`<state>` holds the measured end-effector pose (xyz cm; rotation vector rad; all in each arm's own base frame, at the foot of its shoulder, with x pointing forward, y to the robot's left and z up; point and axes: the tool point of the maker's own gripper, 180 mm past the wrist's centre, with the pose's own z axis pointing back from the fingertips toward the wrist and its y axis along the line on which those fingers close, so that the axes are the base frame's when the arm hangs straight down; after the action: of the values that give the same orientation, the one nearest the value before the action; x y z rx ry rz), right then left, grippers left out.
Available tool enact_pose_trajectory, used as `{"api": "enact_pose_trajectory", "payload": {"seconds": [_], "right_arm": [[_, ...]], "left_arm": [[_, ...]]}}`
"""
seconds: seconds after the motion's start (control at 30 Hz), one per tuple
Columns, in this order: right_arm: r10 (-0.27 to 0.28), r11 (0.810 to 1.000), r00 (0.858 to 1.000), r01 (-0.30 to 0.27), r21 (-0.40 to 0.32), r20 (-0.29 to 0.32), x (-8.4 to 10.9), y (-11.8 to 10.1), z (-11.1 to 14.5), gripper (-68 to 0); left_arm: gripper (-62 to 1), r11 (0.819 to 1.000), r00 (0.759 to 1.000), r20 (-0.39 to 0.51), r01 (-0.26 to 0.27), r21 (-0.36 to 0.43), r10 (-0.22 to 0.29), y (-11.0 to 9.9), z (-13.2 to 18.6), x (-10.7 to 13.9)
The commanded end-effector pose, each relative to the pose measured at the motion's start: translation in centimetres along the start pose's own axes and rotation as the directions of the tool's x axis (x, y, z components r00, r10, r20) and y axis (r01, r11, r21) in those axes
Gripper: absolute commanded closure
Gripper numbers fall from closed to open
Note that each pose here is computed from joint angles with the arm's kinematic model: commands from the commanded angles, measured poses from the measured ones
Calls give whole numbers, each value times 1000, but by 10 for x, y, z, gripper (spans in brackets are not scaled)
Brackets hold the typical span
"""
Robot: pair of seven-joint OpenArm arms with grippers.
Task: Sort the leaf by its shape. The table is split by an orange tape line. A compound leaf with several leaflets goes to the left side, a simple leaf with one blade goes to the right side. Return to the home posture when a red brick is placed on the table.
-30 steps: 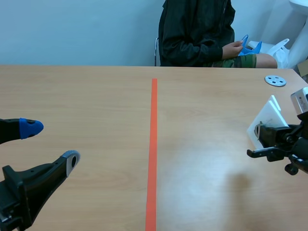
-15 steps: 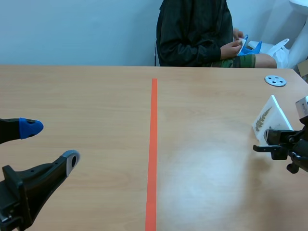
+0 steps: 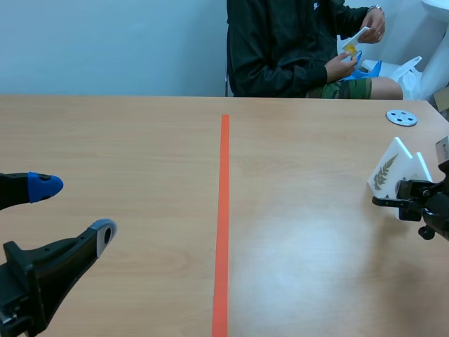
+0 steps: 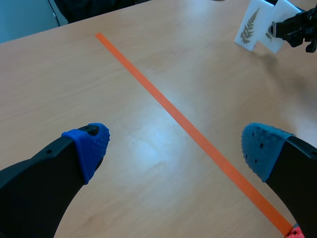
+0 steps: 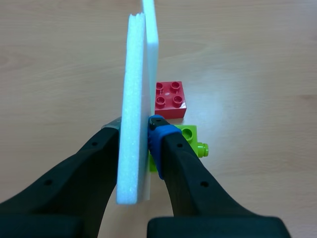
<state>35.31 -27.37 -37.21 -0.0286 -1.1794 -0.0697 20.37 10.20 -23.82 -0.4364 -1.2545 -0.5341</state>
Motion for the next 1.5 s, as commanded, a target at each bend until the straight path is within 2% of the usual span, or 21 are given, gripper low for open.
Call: {"api": "enact_pose_trajectory", "payload": {"seconds": [0.0,0.13,0.3,0.53,0.7,0.9,1.03,1.13,1.23,1.47], "right_arm": [[22,1000,999,-22,-5,49,17,-3,-4,-13],[34,998,999,-32,-49,30,6,-13,-4,-13],[24,998,1000,-24,-58,10,-6,-16,-2,-13],[44,997,999,-44,-57,-3,-13,-16,-1,-29],[51,997,999,-51,-56,-6,-13,-16,-1,-96],[51,997,999,-52,-56,-3,-12,-17,-1,-248],[52,998,999,-52,-39,9,-6,-16,0,-314],[57,998,998,-57,9,36,4,-10,3,-354],[81,996,995,-84,43,60,17,-4,9,-354],[135,987,985,-143,72,110,45,2,34,-354]], "left_arm": [[-572,1000,999,42,-2,1,2,-2,-1,11],[-572,1000,999,42,-2,1,2,-2,-1,11],[-572,1000,999,42,-2,1,2,-2,-1,11],[-572,1000,999,42,-2,1,2,-2,-1,11],[-572,1000,999,42,-2,1,2,-2,-1,11],[-572,1000,999,42,-2,1,2,-2,-1,11],[-572,1000,999,42,-2,1,2,-2,-1,11],[-572,1000,999,42,-2,1,2,-2,-1,11],[-572,1000,999,42,-2,1,2,-2,-1,11],[-572,1000,999,42,-2,1,2,-2,-1,11]]}}
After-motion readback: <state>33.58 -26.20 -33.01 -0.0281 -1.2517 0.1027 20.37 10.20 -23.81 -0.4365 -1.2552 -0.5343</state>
